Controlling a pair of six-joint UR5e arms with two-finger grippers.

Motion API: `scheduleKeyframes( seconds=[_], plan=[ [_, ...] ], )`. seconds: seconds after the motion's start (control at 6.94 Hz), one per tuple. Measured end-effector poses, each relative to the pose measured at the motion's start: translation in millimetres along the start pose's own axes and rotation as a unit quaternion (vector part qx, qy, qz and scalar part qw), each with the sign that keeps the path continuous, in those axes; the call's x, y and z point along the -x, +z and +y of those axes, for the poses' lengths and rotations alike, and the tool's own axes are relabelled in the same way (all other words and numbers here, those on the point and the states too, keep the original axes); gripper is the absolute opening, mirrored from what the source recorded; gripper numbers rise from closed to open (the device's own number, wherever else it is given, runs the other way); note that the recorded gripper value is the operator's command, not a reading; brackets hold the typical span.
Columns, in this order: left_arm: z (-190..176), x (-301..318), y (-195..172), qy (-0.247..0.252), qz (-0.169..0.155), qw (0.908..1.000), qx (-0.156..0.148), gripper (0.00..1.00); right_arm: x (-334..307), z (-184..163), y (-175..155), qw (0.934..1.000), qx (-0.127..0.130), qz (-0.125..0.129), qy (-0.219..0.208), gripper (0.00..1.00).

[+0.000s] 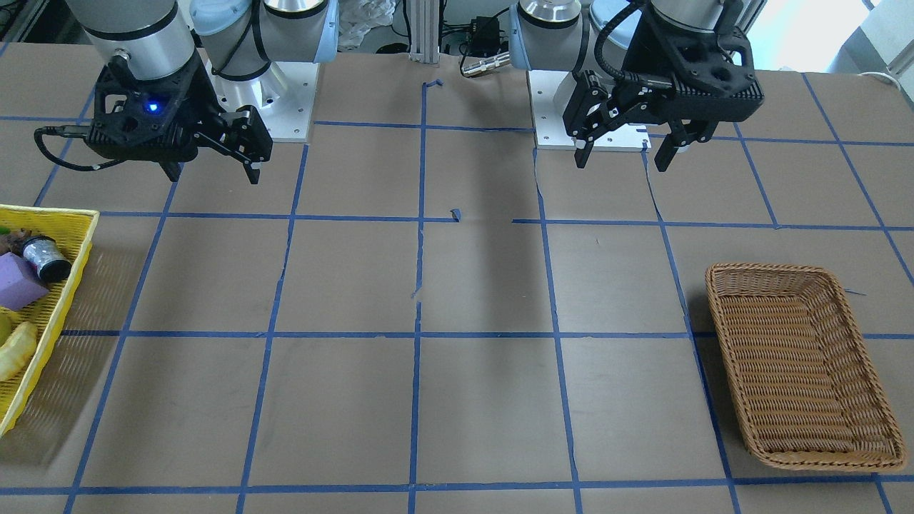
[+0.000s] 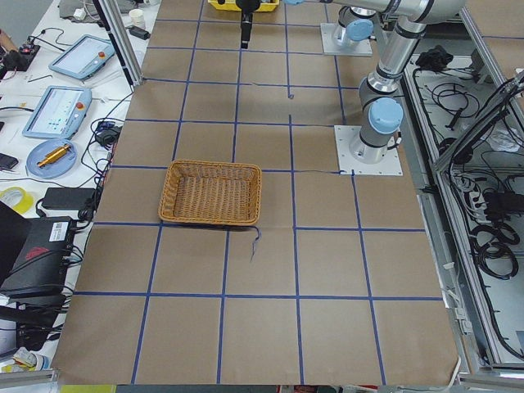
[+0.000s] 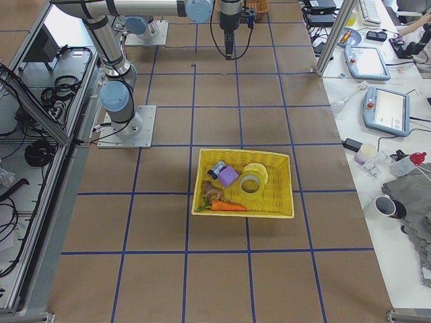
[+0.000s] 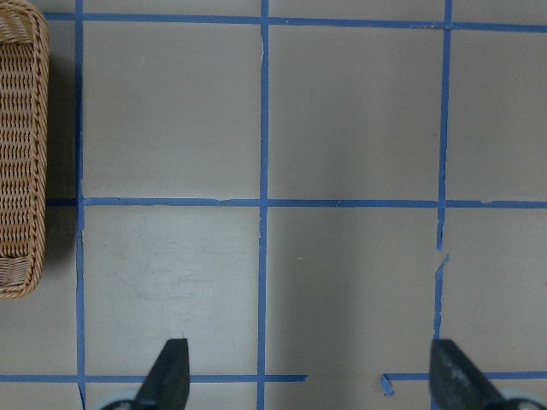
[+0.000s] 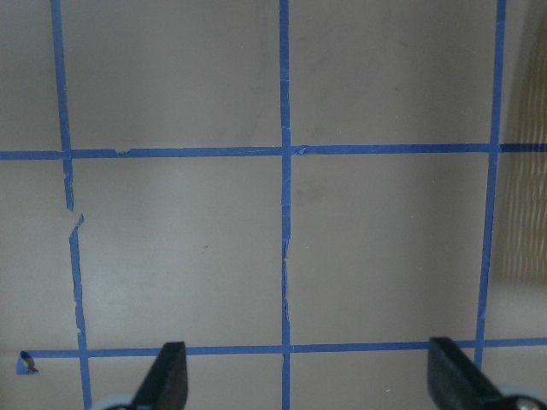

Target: Transfer tape with both arms

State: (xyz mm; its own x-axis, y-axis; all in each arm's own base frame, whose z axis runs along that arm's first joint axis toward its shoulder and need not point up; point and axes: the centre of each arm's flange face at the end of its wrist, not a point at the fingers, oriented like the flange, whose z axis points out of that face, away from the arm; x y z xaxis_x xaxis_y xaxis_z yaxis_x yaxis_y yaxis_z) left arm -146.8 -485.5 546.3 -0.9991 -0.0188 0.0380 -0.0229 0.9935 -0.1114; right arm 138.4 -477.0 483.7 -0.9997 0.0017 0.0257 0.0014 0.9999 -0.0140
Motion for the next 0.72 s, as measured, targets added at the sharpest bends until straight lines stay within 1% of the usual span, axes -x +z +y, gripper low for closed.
scheduleKeyframes(
  seconds=[0.72],
  plan=[
    [0.5, 0.9, -0.9, -0.001, 0.0, 1.0, 0.0, 1.0, 0.6, 1.8, 8.2, 1.0, 0.008, 0.002, -0.001, 1.0]
  ],
)
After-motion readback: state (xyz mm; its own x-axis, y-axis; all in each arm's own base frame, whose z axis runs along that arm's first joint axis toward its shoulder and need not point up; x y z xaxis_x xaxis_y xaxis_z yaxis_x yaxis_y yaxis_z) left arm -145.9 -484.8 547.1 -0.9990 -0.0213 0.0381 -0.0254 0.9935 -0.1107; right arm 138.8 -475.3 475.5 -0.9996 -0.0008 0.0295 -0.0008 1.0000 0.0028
